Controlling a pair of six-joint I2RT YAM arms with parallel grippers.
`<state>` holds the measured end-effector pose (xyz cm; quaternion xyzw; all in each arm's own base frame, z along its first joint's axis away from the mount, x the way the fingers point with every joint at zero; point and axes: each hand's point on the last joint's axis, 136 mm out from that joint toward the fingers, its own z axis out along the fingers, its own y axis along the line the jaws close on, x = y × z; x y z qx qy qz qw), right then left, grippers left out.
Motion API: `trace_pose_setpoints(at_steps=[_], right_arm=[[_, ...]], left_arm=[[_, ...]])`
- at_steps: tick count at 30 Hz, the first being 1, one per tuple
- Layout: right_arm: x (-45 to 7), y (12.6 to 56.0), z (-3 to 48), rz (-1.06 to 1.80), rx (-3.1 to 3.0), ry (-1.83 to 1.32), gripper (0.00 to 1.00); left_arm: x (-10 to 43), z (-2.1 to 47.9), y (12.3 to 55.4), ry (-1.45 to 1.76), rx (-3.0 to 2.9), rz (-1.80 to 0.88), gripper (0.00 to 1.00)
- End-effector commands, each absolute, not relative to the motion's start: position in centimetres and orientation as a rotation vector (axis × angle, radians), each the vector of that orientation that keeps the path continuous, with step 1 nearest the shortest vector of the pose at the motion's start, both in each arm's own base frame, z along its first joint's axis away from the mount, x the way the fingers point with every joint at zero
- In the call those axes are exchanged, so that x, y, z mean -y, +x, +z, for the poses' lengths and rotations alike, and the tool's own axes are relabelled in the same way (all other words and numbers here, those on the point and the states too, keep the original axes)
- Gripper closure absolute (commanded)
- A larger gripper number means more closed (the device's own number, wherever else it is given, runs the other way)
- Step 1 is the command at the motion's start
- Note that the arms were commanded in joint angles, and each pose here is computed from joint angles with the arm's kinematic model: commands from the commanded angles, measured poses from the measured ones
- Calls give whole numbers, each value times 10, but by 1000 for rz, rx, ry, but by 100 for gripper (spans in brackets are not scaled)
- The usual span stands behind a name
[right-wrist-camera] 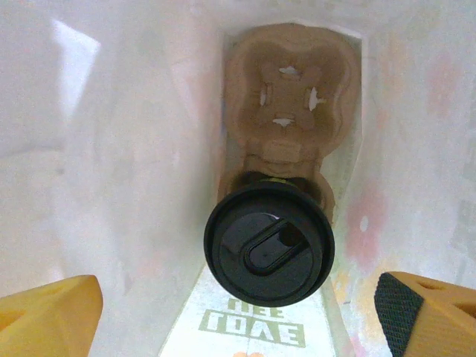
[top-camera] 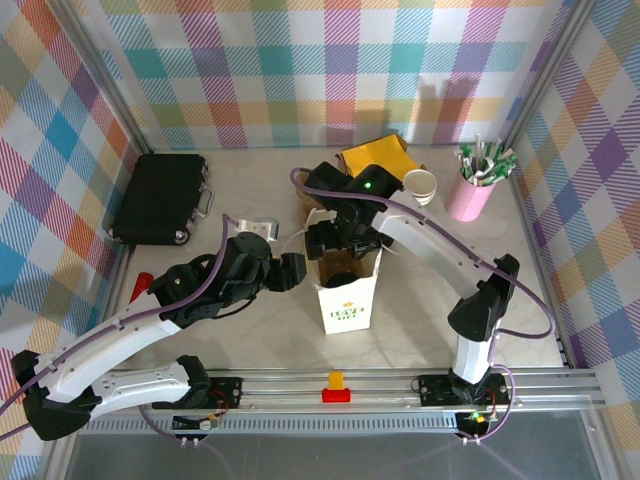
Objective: Pack the takeout coffee
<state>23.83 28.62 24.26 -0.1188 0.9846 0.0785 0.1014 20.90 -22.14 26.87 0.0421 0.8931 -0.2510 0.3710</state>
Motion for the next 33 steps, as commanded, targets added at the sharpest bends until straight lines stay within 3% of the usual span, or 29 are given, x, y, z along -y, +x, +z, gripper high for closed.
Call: trace_pose_setpoints(at_steps=[1, 22, 26, 33], right_arm=[[-283, 232, 267, 309, -2866, -352, 5], [-264, 239, 361, 451, -2514, -410, 5], [-250, 248, 385, 436, -2374, -412, 0], [-190, 275, 397, 454, -2276, -161, 1]], left_arm=[[220, 280, 211, 100, -2267, -657, 34], [221, 315, 206, 158, -2200, -711, 34], [218, 327, 205, 164, -2173, -715, 35], [208, 335, 202, 158, -2147, -702, 35]])
